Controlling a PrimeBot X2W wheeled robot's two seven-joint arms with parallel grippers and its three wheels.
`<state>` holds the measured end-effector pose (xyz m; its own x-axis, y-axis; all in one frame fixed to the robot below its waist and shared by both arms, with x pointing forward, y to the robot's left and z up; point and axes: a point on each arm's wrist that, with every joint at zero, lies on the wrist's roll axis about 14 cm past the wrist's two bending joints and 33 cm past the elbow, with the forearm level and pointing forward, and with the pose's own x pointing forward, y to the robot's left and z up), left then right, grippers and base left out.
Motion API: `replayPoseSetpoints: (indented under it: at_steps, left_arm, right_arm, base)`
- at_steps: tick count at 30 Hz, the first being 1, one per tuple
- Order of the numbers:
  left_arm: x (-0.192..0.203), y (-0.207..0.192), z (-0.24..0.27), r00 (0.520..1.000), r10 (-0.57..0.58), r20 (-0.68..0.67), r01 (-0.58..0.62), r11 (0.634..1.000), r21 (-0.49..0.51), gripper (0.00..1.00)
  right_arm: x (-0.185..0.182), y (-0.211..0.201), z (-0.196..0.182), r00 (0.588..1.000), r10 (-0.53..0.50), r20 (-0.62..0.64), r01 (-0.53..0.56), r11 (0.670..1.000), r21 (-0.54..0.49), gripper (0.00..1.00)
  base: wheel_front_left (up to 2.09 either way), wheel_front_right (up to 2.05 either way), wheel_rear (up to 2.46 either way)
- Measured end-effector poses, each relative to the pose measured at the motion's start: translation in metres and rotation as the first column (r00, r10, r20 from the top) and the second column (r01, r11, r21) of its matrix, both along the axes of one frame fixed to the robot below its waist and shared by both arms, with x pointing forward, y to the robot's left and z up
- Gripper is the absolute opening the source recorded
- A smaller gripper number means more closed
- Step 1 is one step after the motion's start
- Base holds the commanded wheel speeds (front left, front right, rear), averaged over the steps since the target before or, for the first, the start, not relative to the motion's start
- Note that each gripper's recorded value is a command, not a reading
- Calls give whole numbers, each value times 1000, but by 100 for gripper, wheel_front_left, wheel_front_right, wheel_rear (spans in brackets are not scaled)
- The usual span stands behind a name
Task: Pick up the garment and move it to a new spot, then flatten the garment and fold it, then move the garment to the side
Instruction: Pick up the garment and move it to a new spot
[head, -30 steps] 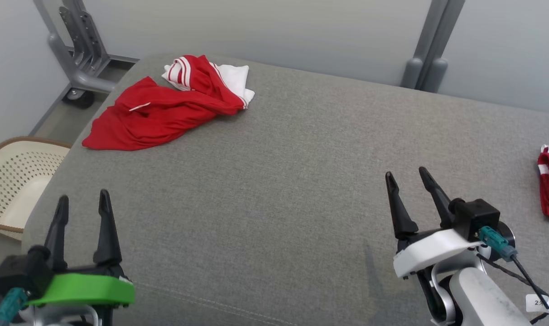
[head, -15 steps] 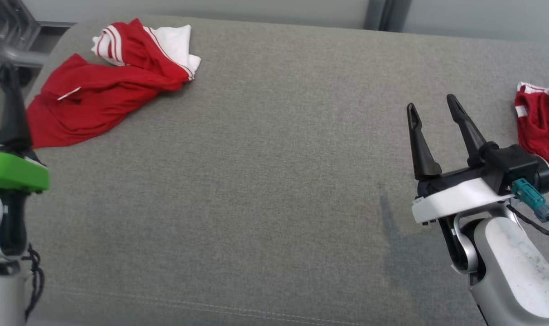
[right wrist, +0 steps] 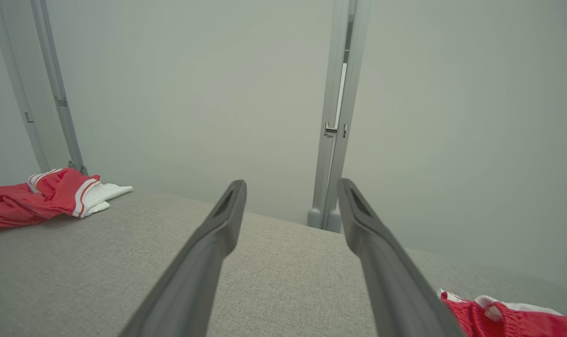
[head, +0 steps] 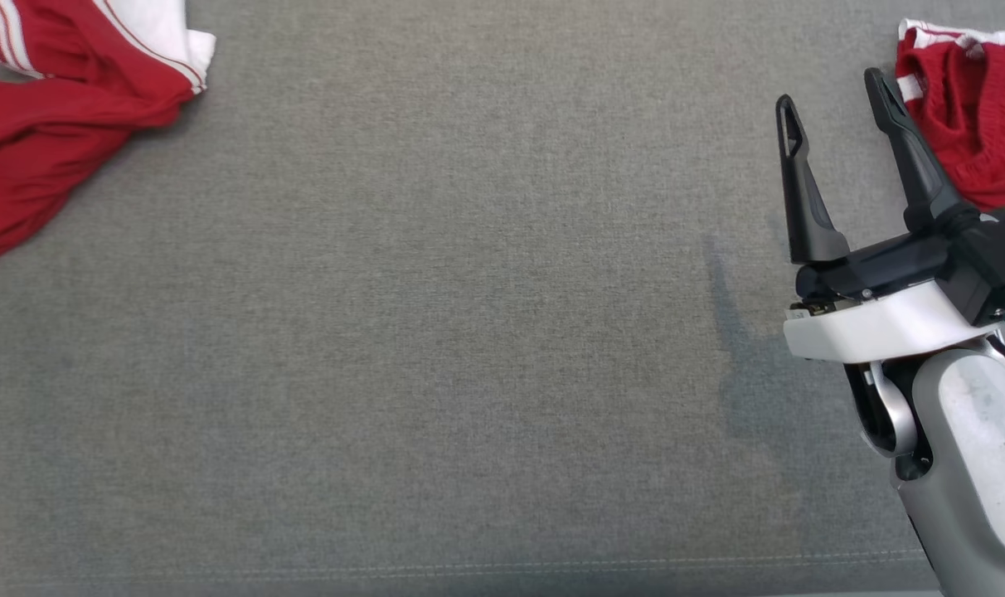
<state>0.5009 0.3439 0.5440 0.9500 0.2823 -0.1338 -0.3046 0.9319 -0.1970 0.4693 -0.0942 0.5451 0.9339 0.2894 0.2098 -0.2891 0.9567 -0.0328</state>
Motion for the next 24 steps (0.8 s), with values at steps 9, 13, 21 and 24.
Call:
replayPoseSetpoints:
  at_steps: [9,13,21,24]
  left_arm:
    - [45,-23,-76,982,-62,-180,51,996,-69,100]
    - [53,-43,-119,958,-103,-268,74,991,-115,100]
    - [55,-57,-169,925,-126,-359,71,984,-163,100]
    - [58,-48,-171,928,-104,-357,53,987,-151,100]
  right_arm:
    - [13,-30,-36,995,-69,-74,63,995,-71,100]
    - [16,-36,-52,991,-83,-108,74,994,-86,100]
    - [21,-39,-74,983,-88,-159,73,992,-101,100]
    - [23,-35,-72,985,-76,-155,62,994,-96,100]
  base:
    - [0,0,0]
    - [0,0,0]
    - [0,0,0]
    - [0,0,0]
